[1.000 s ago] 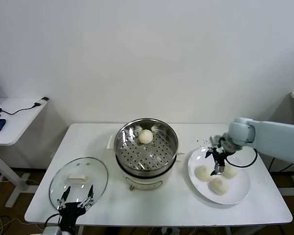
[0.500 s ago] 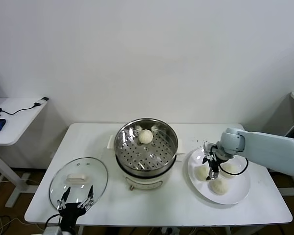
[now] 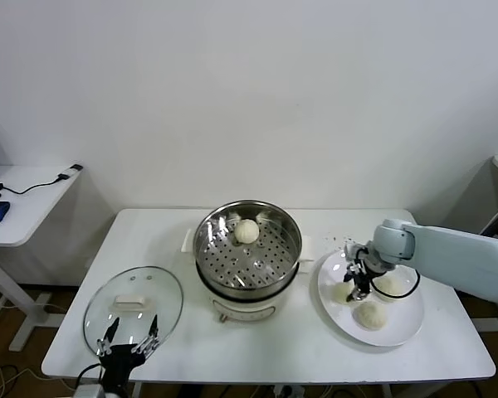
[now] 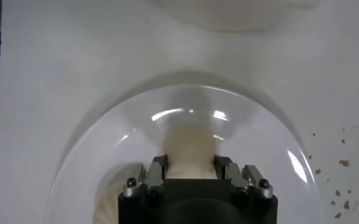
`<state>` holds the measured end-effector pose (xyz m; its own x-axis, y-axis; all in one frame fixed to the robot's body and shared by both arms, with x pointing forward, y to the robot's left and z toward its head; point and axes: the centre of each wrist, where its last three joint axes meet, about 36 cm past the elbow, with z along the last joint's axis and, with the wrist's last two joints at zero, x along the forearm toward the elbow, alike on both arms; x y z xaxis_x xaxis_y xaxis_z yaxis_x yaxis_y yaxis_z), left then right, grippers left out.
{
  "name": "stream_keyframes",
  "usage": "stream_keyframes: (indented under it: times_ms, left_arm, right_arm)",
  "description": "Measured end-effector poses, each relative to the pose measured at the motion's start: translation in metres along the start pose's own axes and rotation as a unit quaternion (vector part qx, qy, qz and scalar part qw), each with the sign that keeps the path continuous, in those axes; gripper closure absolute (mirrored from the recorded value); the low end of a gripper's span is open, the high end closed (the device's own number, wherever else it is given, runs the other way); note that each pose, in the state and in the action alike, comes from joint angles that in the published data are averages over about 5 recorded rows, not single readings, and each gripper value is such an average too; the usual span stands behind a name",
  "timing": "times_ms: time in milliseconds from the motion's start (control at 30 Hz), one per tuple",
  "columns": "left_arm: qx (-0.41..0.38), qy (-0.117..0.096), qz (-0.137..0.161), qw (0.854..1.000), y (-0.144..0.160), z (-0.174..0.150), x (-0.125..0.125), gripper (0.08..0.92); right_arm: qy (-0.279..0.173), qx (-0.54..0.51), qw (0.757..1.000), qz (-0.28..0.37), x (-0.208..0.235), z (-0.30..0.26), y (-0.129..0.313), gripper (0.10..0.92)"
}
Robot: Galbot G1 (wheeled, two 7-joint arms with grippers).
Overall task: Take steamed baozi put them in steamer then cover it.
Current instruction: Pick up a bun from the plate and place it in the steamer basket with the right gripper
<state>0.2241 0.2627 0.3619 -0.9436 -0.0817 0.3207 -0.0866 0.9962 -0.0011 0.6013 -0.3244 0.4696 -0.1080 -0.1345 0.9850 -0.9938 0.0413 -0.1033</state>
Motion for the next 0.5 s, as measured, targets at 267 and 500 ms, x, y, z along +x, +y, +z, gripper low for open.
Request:
stream_keyframes:
  times_ms: [267, 500]
  left_arm:
    - [-0.003, -0.004, 0.001, 1.0, 0.001, -0.004, 0.001, 0.177]
    - [-0.003, -0.008, 0.004, 1.0, -0.001, -0.007, -0.001, 0.177]
  right_arm:
    - [-0.01, 0.017, 1.0, 0.02, 0.07, -0.011, -0.031, 0.495]
    - [-0.037, 0.037, 0.997, 0.054, 0.174, -0.057, -0.06, 0.496]
